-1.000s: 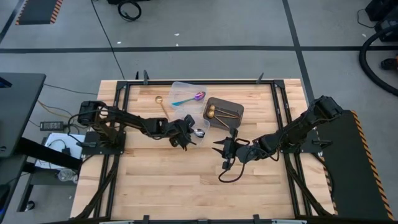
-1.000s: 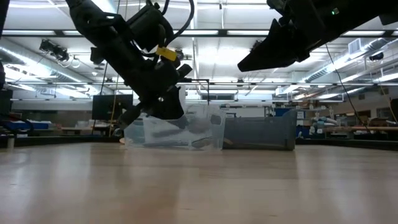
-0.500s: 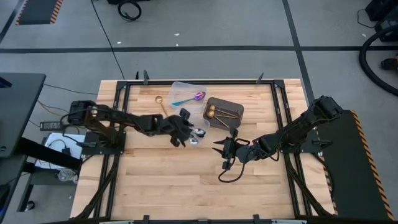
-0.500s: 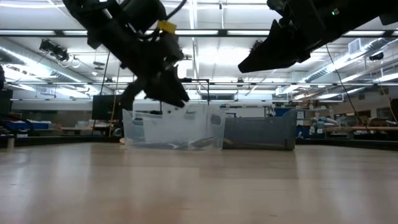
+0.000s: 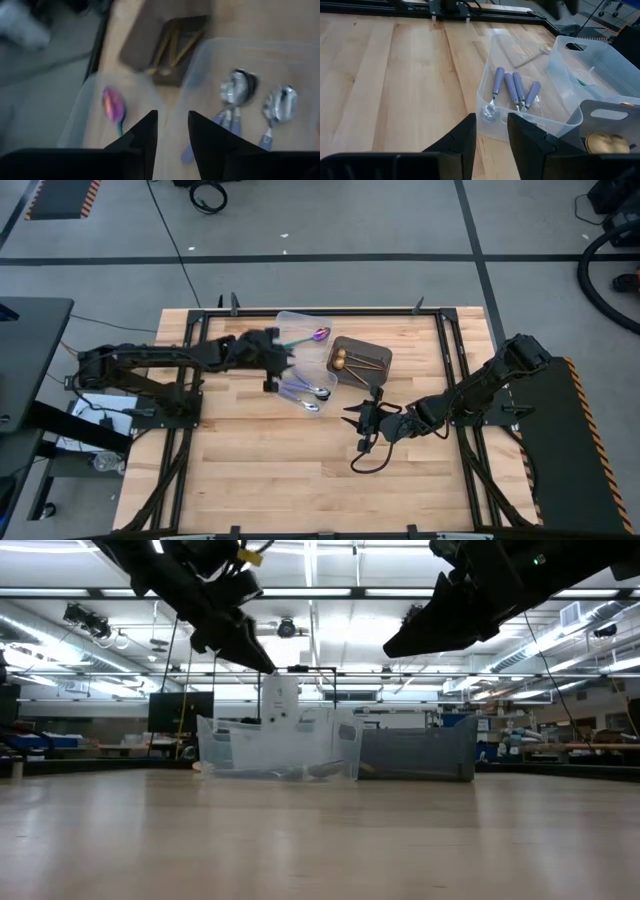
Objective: Sort silverware by color (type)
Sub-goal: Put the gold spoon into the black bin
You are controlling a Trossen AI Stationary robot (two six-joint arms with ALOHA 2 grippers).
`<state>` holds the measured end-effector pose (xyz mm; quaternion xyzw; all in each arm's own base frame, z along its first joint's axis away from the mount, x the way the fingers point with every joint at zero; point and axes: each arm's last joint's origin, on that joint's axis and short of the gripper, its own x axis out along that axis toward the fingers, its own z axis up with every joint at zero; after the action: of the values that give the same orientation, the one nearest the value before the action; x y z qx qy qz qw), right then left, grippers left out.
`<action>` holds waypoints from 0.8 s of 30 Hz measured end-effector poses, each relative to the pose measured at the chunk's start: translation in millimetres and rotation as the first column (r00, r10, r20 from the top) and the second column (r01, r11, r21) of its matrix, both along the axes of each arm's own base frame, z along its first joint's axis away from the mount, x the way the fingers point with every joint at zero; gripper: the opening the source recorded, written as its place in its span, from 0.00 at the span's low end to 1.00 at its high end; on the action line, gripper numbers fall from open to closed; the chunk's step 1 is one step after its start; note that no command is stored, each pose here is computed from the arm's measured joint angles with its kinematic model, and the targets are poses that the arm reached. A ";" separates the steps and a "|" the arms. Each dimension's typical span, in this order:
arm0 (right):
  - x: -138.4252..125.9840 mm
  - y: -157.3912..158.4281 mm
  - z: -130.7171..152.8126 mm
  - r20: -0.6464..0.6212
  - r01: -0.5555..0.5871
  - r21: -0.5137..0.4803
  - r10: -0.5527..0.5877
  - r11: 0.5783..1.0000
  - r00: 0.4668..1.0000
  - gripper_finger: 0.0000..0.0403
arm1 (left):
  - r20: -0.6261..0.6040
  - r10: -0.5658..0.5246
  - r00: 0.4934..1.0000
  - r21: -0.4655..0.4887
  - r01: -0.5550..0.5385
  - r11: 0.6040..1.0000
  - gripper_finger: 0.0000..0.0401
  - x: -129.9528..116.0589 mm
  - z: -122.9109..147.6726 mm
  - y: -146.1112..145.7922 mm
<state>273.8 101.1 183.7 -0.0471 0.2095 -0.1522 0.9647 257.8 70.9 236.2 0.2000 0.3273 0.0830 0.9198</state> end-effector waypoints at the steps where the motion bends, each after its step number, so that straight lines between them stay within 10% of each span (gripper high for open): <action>1: 0.0 0.0 0.0 0.000 0.000 0.000 0.000 1.000 1.000 0.30 | 0.011 0.051 0.999 -0.039 -0.051 0.998 0.29 -2.9 0.9 4.7; 11: 0.1 0.1 0.2 0.003 0.001 0.004 -0.001 1.000 1.000 0.30 | -0.148 0.513 0.846 -0.309 -0.532 0.788 0.29 -28.9 -16.4 32.2; 21: 0.0 2.0 1.1 0.011 -0.010 0.005 0.010 1.000 1.000 0.30 | -0.284 0.800 0.529 -0.394 -0.825 0.406 0.29 -39.6 -41.4 51.3; 24: 0.5 2.1 2.0 0.021 -0.011 0.008 0.011 1.000 1.000 0.30 | -0.327 0.804 0.496 -0.376 -0.849 0.370 0.29 -36.1 -54.3 54.6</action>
<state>274.3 103.3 185.7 -0.0429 0.1995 -0.1465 0.9679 221.7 125.5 181.8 -0.2286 0.4322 0.4366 0.7552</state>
